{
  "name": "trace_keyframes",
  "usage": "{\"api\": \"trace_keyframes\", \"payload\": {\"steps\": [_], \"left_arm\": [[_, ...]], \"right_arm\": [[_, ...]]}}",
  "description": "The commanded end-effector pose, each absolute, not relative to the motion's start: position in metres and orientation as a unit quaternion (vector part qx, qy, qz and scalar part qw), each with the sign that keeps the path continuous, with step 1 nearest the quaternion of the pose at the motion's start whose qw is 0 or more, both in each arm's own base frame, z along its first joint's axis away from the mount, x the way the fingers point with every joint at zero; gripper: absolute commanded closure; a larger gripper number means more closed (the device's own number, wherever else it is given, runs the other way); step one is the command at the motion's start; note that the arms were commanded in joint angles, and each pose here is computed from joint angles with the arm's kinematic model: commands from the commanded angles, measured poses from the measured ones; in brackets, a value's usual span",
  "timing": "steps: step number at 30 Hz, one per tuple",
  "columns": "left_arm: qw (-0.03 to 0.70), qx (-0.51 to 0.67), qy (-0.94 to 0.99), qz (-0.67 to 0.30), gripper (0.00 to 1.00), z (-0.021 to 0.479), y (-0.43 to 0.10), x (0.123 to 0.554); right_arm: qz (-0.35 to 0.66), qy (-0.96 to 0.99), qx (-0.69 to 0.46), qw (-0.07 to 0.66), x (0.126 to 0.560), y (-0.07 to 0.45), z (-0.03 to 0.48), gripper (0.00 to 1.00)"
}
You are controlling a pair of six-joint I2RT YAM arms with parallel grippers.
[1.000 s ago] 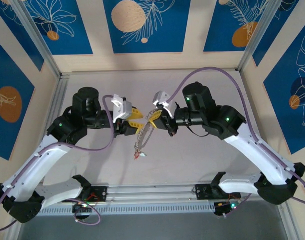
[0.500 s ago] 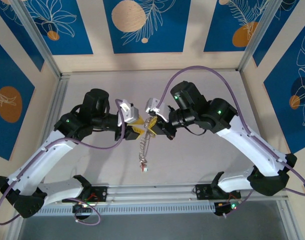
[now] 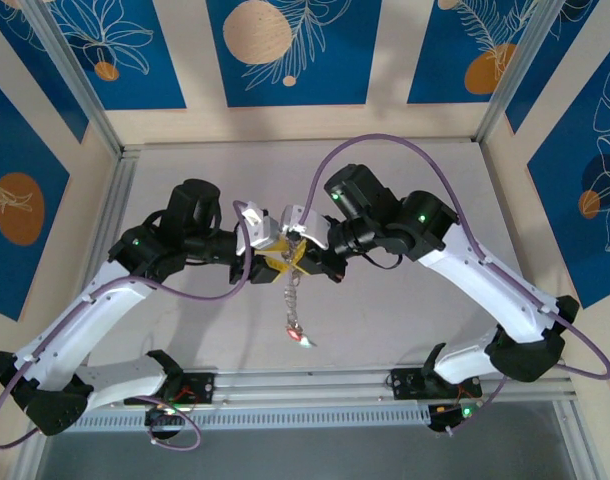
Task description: Put the keys on the keyring
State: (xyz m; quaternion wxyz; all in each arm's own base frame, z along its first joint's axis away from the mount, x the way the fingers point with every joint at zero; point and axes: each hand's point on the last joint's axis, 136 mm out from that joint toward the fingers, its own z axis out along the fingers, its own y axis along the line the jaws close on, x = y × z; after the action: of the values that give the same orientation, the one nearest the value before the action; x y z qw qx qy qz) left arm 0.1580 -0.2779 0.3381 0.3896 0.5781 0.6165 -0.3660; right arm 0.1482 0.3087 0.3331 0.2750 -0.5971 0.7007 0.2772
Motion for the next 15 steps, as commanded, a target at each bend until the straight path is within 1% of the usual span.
{"api": "trace_keyframes", "payload": {"steps": [1,2,4,12,15], "left_arm": [[0.406,0.581,0.604,-0.366,0.55,0.355,-0.276,0.152],[0.409,0.58,0.601,-0.368,0.55,0.357,-0.276,0.152],[0.409,0.58,0.597,-0.373,0.59,0.36,-0.277,0.151],[0.39,0.585,0.61,-0.366,0.6,0.348,-0.281,0.156],[0.385,0.589,0.615,-0.357,0.64,0.344,-0.281,0.158]], "right_arm": [[0.271,0.689,-0.61,0.281,0.145,0.31,0.34,1.0],[0.27,0.69,-0.611,0.279,0.145,0.31,0.339,1.0],[0.271,0.688,-0.614,0.276,0.144,0.312,0.338,1.0],[0.277,0.68,-0.616,0.283,0.142,0.316,0.343,1.0],[0.272,0.68,-0.618,0.285,0.141,0.316,0.344,1.0]]}}
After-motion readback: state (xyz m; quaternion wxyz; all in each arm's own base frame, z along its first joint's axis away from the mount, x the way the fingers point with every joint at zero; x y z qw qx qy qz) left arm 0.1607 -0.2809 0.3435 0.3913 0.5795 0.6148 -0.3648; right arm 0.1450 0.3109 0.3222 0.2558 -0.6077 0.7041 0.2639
